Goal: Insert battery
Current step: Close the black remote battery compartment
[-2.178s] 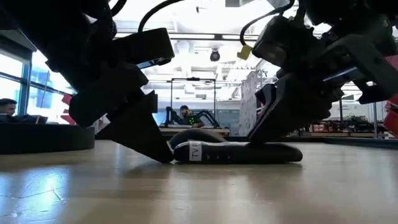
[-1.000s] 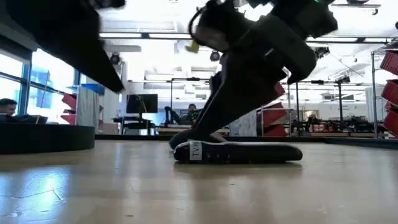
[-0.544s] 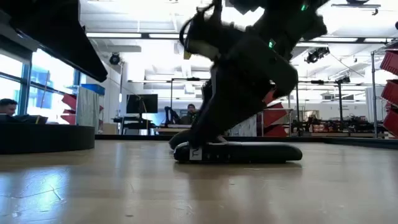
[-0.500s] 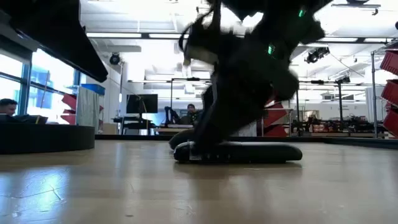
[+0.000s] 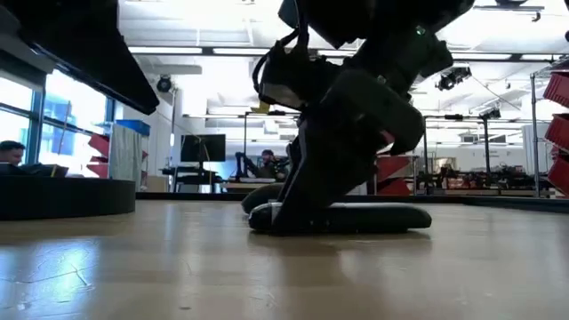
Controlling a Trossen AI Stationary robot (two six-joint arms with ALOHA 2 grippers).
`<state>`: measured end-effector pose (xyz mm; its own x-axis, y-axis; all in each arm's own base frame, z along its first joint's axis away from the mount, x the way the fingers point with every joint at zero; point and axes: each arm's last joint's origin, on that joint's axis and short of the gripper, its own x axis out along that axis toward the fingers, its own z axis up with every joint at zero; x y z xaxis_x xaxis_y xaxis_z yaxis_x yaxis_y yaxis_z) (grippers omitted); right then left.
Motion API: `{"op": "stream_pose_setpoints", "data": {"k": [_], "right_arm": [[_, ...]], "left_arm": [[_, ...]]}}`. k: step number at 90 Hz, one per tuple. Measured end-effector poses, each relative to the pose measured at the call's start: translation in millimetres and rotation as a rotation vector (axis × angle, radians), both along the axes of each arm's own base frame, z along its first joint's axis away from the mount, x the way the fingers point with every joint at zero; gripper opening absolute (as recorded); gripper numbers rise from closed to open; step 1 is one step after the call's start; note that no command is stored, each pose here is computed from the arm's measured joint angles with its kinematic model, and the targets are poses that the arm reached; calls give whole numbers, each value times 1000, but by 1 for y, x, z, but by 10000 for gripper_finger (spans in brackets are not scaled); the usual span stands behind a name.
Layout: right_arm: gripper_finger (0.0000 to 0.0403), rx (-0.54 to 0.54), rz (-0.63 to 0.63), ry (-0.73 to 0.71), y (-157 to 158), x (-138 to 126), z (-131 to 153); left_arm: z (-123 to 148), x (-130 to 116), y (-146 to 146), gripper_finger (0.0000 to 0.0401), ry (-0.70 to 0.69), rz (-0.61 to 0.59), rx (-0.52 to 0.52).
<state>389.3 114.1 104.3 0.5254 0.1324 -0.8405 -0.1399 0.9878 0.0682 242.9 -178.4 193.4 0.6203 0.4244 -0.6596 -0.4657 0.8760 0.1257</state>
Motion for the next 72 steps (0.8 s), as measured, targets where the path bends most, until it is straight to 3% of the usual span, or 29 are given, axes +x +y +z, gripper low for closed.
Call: {"op": "stream_pose_setpoints", "data": {"k": [20, 36, 59, 72], "right_arm": [[149, -24, -2, -20, 4, -5, 13], [153, -92, -6, -130, 10, -21, 61], [152, -22, -192, -402, -19, -93, 97], [153, 105, -313, -518, -41, -139, 82]], "left_arm": [[-1, 0, -1, 257, 16, -7, -23], [3, -2, 1, 257, 13, -6, -19], [4, 2, 4, 257, 8, -5, -15], [8, 21, 8, 257, -25, -67, -81]]}}
